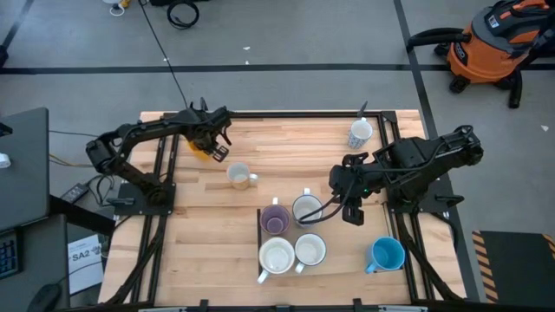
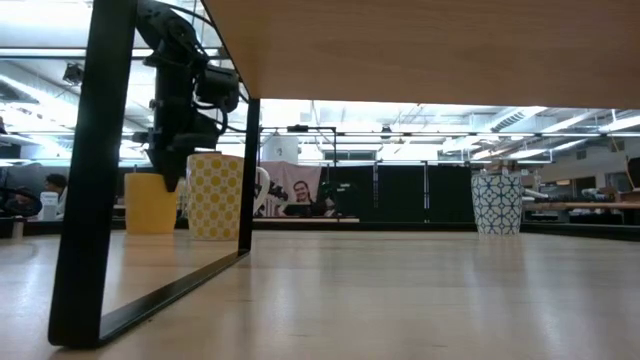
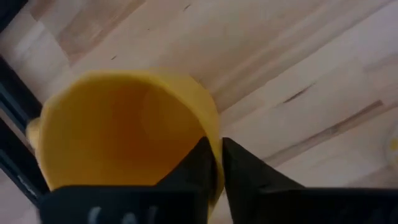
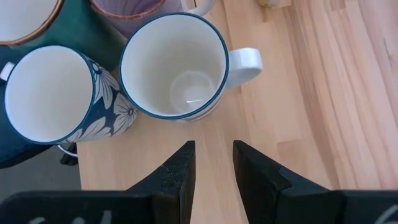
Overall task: Place coffee mugs
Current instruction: Put the yellow mug on the shelf
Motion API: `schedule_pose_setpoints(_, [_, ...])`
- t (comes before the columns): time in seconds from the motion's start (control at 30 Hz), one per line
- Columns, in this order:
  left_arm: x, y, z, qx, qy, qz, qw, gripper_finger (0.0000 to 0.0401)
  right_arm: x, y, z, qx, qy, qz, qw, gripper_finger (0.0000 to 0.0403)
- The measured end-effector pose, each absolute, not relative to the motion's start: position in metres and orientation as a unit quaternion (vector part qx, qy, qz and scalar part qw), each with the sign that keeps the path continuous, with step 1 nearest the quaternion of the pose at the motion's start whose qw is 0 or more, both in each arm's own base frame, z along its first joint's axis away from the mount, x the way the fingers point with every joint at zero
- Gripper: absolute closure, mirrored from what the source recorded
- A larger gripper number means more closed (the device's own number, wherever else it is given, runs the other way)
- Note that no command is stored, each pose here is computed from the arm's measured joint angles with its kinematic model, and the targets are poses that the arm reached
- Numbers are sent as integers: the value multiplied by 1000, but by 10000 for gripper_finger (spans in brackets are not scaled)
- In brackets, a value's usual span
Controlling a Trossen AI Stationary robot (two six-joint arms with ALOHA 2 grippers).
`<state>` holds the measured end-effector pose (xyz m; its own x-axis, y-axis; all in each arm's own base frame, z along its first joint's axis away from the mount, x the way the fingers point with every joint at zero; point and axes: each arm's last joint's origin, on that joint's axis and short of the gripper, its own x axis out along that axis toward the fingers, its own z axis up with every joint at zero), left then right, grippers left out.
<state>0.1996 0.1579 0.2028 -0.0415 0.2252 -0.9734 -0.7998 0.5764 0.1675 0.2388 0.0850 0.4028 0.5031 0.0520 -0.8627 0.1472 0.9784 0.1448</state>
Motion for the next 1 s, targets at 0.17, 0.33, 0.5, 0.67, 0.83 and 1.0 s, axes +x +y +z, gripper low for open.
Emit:
schedule_pose_setpoints(0.17, [202, 159, 204, -213, 610, 372, 666, 378, 239, 85, 403, 92, 498, -23, 862, 289])
schedule_pose_setpoints(0.33, [212, 167, 223, -168, 597, 346, 704, 376, 240, 82, 403, 73, 498, -16, 864, 289])
schedule_pose_setpoints(0.5, [230, 178, 266, -128, 541, 342, 757, 376, 243, 71, 403, 61, 497, -22, 866, 289])
schedule_pose_setpoints(0.67, [256, 182, 318, -110, 463, 331, 815, 376, 247, 57, 403, 52, 500, -16, 864, 289])
schedule_pose_setpoints(0.83, [297, 175, 357, -73, 415, 267, 867, 376, 250, 44, 403, 53, 504, 0, 862, 289])
schedule_pose_setpoints(1.0, [335, 154, 368, -22, 443, 170, 880, 376, 251, 32, 402, 43, 505, -2, 862, 289])
